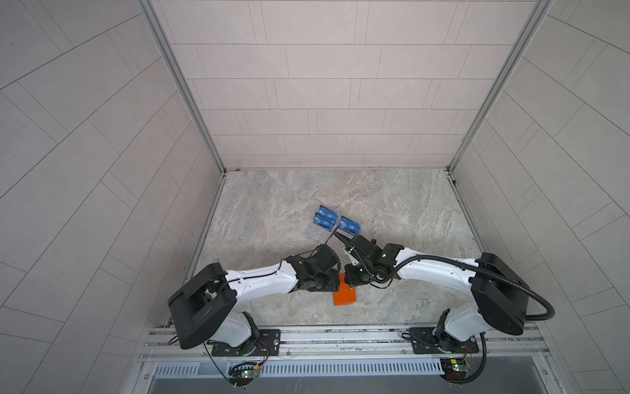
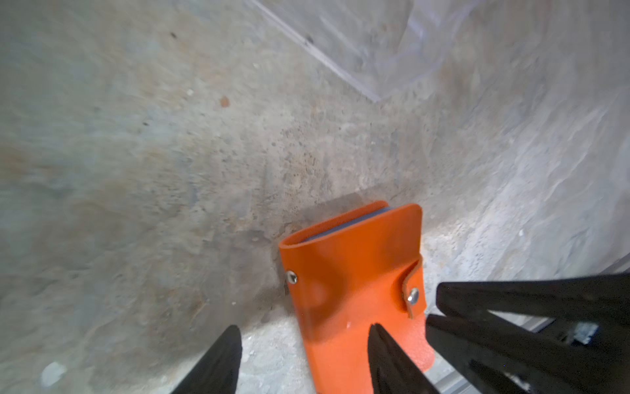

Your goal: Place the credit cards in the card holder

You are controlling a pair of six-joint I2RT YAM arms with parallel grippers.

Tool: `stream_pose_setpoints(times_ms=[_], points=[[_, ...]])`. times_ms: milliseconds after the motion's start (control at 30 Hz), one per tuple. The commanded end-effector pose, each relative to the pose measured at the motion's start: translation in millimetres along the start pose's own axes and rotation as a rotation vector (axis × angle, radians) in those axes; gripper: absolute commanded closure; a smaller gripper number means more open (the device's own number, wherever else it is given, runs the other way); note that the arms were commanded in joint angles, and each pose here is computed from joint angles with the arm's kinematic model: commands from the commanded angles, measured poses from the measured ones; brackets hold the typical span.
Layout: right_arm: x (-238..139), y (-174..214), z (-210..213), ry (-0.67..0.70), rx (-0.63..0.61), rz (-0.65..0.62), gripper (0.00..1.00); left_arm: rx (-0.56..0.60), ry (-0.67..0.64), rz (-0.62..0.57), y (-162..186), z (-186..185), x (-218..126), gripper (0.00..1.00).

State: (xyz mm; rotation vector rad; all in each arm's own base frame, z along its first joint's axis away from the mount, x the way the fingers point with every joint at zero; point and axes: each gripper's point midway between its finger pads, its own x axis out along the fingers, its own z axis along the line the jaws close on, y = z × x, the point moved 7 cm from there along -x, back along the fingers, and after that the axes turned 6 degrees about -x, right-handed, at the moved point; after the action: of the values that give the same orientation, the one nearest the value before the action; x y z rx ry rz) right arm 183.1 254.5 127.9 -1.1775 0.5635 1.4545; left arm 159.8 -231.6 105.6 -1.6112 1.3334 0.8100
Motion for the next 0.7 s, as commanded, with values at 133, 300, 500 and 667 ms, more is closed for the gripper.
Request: stream_pose_setpoints(times_ms=[133,300,500,667], points=[[-35,-22,6,0.054,-0.047,-0.13,0.71,0.01,-0.015,-0.121,-31,10,-37,0.24],[-85,-53,-4,0.139,-0.125,-0.277,0.46,0.049,-0.124,-0.359,-67,18,-94,0.0],[-169,-88,-47,0.387,-0.116,-0.489,0.01,-0.005,-0.304,-0.71,-97,56,-173,0.0],[-240,-90,-92,0.715,-0.146,-0.829,0.0,-0.023,-0.39,-0.993,-104,101,-204,0.0]])
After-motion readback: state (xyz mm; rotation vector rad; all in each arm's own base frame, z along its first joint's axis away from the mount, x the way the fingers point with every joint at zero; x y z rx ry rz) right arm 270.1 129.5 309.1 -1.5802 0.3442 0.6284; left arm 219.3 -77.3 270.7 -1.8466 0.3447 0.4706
